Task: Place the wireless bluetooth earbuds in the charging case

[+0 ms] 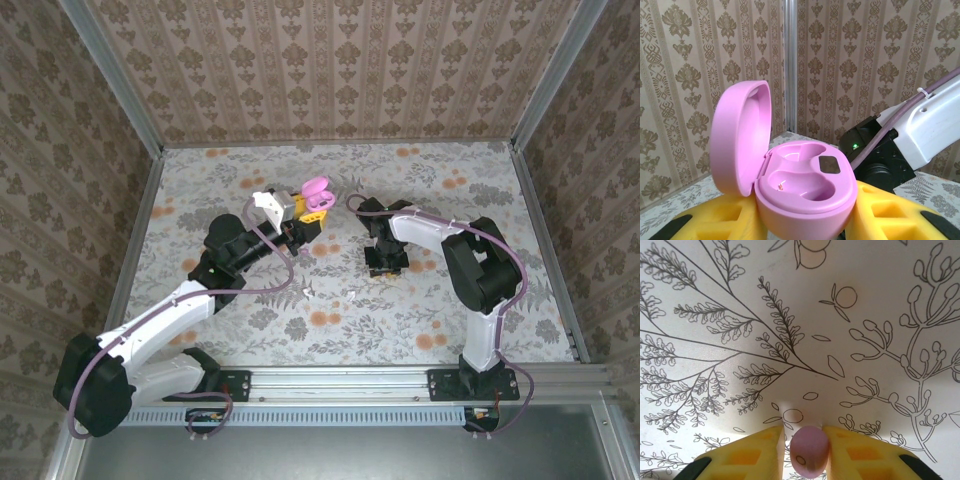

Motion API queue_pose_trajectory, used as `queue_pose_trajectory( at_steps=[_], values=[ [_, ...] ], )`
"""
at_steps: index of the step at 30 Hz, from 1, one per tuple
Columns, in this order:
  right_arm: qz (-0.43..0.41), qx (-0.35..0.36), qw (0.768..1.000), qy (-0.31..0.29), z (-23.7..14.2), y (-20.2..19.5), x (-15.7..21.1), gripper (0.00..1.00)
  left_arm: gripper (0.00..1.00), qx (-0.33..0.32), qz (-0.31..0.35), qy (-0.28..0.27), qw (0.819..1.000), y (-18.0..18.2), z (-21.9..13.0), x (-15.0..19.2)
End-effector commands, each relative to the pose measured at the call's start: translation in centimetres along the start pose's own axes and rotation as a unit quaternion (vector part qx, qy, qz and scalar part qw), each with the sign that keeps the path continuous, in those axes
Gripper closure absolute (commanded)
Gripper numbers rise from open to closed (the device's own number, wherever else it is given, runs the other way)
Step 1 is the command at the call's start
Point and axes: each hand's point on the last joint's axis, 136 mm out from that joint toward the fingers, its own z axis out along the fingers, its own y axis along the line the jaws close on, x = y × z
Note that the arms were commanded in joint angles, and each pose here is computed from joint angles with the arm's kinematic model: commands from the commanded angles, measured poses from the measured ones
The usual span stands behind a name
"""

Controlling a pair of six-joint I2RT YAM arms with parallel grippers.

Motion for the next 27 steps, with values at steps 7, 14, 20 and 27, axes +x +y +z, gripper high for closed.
queue_pose_trajectory(
  at_steps=[7, 14, 20, 27],
  values=[
    [-0.009, 0.02, 1.0, -0.009, 0.5, -0.7, -0.8, 0.75, 0.61, 0.0, -0.007, -0.005, 1.0, 0.3, 0.2, -0.4],
    [-0.008, 0.017, 1.0, -0.005, 0.6, -1.0, -0.9, 0.73, 0.61, 0.0, -0.007, -0.005, 1.0, 0.2, 0.2, -0.4],
    [-0.005, 0.021, 1.0, -0.012, -0.3, -1.1, -1.3, 0.68, 0.61, -0.004, -0.005, -0.005, 1.0, 0.3, 0.0, -0.4],
    [-0.004, 0.026, 0.999, -0.018, -0.6, -1.4, -2.0, 0.64, 0.61, -0.004, -0.003, -0.005, 1.0, 0.3, 0.0, -0.4]
  ],
)
